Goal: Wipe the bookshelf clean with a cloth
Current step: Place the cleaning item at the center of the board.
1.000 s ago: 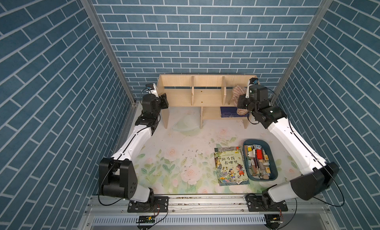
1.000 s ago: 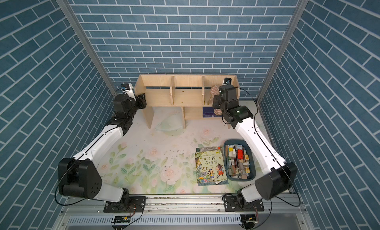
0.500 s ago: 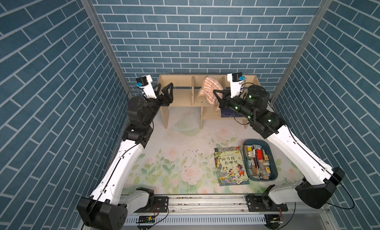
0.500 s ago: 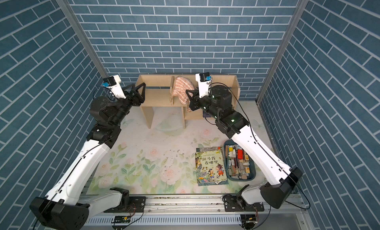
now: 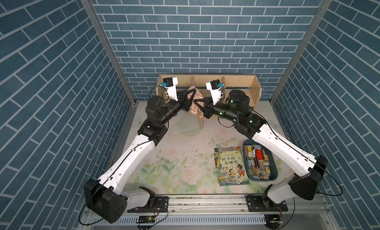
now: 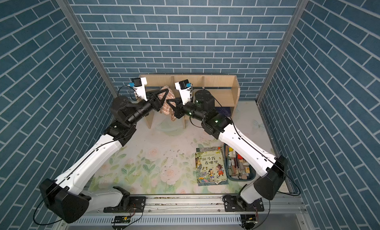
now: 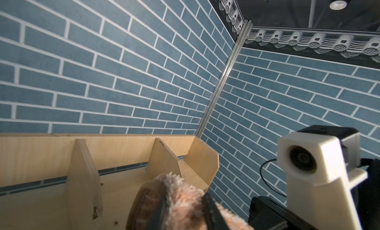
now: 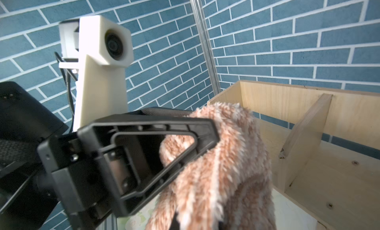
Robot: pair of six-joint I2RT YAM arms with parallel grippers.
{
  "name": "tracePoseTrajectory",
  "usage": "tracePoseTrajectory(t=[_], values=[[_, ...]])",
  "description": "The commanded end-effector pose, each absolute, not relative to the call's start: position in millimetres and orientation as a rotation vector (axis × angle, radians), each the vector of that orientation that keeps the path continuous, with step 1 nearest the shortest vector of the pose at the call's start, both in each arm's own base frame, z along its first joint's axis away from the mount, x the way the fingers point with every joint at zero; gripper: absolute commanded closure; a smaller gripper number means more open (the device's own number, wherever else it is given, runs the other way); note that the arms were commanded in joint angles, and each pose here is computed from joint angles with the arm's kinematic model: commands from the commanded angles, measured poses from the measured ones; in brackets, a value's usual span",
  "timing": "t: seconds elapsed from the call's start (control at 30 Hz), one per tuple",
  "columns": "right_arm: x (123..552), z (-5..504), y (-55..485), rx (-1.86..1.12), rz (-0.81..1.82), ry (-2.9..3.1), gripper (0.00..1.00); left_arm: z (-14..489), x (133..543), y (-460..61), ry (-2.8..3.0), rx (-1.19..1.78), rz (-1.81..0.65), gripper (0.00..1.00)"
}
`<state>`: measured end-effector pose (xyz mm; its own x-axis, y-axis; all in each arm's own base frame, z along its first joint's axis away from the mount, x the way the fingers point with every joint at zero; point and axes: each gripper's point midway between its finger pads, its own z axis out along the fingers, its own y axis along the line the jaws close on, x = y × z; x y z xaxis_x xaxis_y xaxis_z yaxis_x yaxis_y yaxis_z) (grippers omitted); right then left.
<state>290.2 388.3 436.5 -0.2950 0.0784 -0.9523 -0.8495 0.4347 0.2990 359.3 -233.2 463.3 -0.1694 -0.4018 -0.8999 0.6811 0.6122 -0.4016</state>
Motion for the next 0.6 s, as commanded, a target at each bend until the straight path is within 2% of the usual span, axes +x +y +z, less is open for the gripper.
tracePoseTrajectory(t=[0.0,0.07,0.1,0.13,0.2,0.23,0.33,0.43,0.47,0.5,0.53,0.57], values=[[281.2,449.1,381.1,-0.683,1.096,1.565,0.96,467.5,359.8,-222.7,1.467,0.226,-0.903,1.00],[282.1,427.6,379.7,-0.692,1.068,1.621,0.72,448.6,361.0,-214.5,1.521,0.209,-0.834,1.00],[283.1,413.9,376.4,-0.684,1.041,1.656,0.46,438.2,359.4,-208.7,1.548,0.196,-0.799,1.00],[286.0,401.1,368.2,-0.655,0.993,1.695,0.27,423.2,358.7,-201.2,1.584,0.172,-0.758,1.00],[296.3,368.0,345.7,-0.578,0.852,1.794,0.05,388.5,357.2,-184.6,1.660,0.111,-0.675,1.00],[301.5,349.7,330.3,-0.530,0.767,1.849,0.01,364.8,356.0,-176.8,1.710,0.077,-0.638,1.00],[318.2,298.7,270.7,-0.308,0.548,1.990,0.00,295.5,351.4,-164.5,1.839,-0.005,-0.595,1.00],[330.2,252.6,197.0,-0.022,0.464,2.086,0.00,242.5,351.0,-163.6,1.912,-0.068,-0.608,1.00],[332.5,234.2,170.7,0.075,0.435,2.117,0.00,229.0,353.2,-163.4,1.929,-0.086,-0.606,0.89],[332.6,223.2,147.0,0.161,0.415,2.123,0.00,217.2,356.6,-165.1,1.940,-0.089,-0.600,0.67],[331.9,213.7,127.2,0.228,0.389,2.122,0.00,208.4,360.6,-165.1,1.954,-0.094,-0.575,0.26],[330.4,208.9,108.1,0.295,0.353,2.108,0.00,202.9,364.9,-163.0,1.968,-0.103,-0.541,0.04]])
